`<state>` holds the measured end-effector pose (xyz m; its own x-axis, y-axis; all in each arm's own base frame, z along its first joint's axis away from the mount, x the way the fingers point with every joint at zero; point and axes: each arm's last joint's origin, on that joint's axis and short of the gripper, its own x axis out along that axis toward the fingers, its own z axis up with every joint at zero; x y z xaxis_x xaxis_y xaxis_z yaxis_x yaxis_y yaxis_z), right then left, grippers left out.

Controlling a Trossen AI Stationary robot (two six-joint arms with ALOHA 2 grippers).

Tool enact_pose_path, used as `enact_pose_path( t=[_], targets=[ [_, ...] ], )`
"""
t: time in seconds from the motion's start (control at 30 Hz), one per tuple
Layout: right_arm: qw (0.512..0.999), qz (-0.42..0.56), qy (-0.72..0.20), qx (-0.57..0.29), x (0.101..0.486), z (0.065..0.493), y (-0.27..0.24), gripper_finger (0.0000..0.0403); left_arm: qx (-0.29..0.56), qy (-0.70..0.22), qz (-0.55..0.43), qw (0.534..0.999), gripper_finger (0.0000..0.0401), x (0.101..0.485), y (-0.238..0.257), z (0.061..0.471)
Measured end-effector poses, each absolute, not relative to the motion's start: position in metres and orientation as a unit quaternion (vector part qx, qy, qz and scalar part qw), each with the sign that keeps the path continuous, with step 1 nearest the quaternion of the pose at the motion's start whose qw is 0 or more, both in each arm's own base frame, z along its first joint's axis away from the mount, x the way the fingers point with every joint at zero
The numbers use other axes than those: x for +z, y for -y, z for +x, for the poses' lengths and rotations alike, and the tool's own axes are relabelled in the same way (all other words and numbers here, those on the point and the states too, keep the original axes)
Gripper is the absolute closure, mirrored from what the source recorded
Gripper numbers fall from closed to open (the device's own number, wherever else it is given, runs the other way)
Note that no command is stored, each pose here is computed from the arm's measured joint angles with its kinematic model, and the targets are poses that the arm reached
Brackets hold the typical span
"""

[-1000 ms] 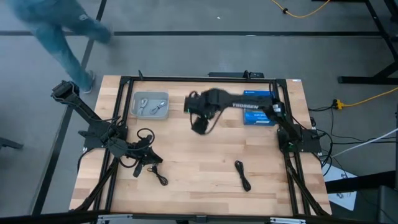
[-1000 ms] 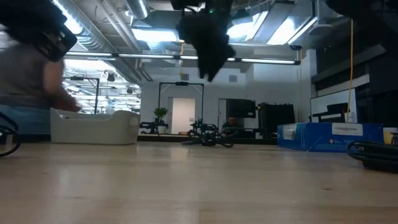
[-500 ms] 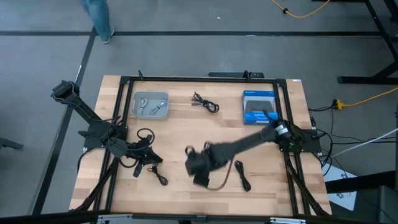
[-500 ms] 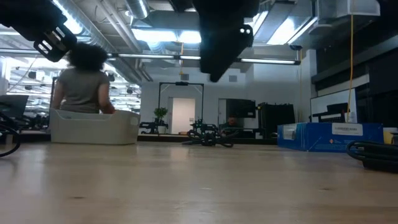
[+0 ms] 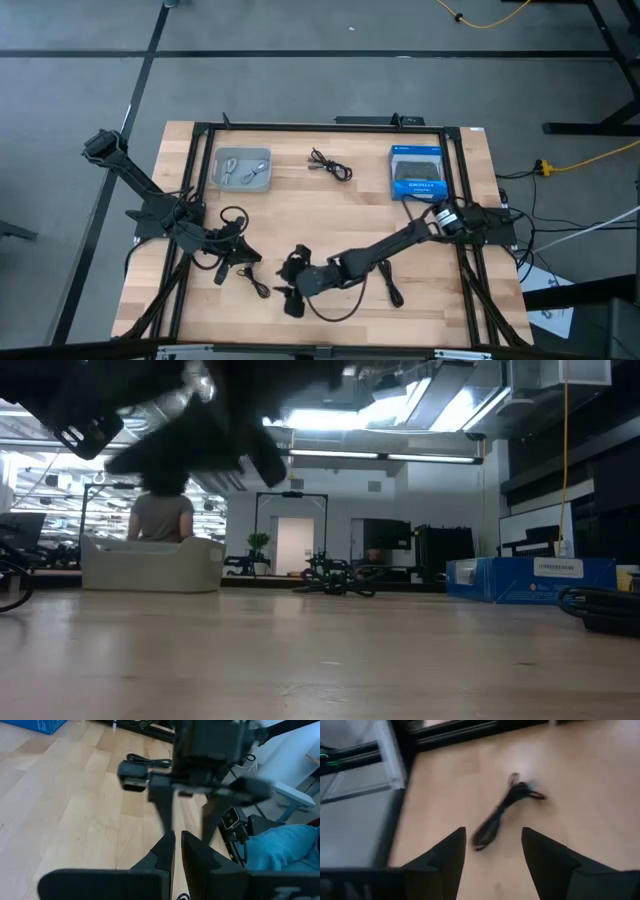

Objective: Pick and place USB-C Cables
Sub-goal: Put the bottom left black charger cable into the gray bin

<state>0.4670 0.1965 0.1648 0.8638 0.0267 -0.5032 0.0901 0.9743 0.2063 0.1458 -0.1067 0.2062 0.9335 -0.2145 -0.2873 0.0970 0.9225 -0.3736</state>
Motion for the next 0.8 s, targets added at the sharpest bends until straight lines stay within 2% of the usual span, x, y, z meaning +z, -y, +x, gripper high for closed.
enact_pose_path(
  t=[0.3,0.53,0.8],
  targets=[
    [0.963,0.081,-0.237,-0.104,0.132,0.473,-0.194,0.0206,-0.081,-0.164,-0.179,0.967,0.0376,0.206,0.107,0.146],
    [0.969,0.08,-0.215,-0.087,0.116,0.48,-0.197,0.0206,-0.081,-0.163,-0.179,0.967,0.0376,0.206,0.107,0.146],
    [0.975,0.07,-0.188,-0.096,0.12,0.482,-0.196,0.0206,-0.078,-0.162,-0.179,0.967,0.0376,0.206,0.107,0.146]
  ],
)
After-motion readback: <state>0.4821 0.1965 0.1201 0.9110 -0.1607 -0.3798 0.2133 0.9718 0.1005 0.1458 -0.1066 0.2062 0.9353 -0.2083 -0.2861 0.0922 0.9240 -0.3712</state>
